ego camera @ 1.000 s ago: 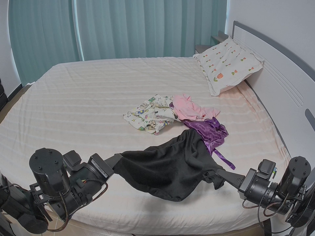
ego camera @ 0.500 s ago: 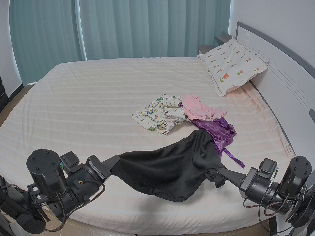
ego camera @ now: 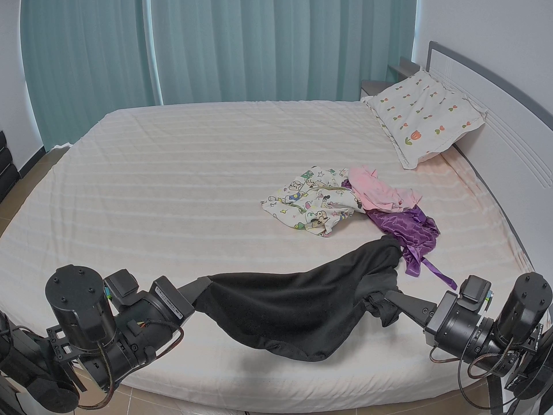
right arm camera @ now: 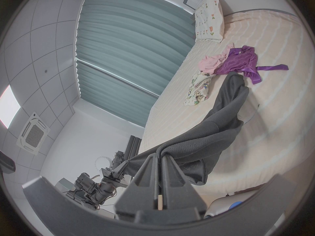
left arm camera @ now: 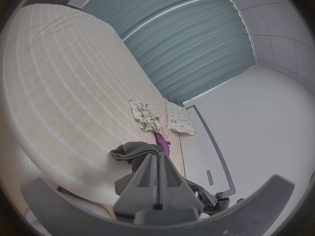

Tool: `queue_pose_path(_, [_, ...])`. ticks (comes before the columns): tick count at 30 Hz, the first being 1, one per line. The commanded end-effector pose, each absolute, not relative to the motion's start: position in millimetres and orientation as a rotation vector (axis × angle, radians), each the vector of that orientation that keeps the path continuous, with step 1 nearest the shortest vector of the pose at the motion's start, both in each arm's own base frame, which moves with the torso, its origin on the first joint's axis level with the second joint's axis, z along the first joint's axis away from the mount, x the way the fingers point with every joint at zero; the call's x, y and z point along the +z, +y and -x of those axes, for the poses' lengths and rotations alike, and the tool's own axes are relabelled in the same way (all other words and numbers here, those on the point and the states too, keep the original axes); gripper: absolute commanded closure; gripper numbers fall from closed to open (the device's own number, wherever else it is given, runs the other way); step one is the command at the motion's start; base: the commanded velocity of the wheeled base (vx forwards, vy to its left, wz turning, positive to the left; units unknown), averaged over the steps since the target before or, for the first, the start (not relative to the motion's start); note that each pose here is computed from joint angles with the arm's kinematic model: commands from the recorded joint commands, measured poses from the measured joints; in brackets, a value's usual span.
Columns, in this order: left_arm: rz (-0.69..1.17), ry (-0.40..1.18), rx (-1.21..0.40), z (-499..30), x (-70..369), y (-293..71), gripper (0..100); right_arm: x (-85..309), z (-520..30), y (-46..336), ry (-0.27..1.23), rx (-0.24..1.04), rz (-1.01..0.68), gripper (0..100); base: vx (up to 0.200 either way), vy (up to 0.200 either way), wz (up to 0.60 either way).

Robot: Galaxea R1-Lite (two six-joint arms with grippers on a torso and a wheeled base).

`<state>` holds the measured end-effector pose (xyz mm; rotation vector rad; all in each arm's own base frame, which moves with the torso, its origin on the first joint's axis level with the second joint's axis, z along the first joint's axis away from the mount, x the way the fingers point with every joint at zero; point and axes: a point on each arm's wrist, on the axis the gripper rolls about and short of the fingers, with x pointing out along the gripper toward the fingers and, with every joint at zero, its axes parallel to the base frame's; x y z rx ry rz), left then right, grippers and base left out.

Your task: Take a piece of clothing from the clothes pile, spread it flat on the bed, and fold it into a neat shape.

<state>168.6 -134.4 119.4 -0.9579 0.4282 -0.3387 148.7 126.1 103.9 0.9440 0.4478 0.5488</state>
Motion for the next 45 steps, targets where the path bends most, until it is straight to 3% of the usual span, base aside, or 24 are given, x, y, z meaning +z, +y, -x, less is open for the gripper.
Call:
queue_pose_path(1, [0.957,0.429,-0.338,-168.6,119.1,-134.7,100,104.0,-145.7,123.9,0.446,0.552,-0.944,100,0.0,0.2,0.0])
queue_pose_path(45, [0.959,0.427,-0.343,-169.1,120.0,-135.5,100,102.8,-144.3,125.8,0.457,0.559,-0.94,100,0.0,0.2,0.0])
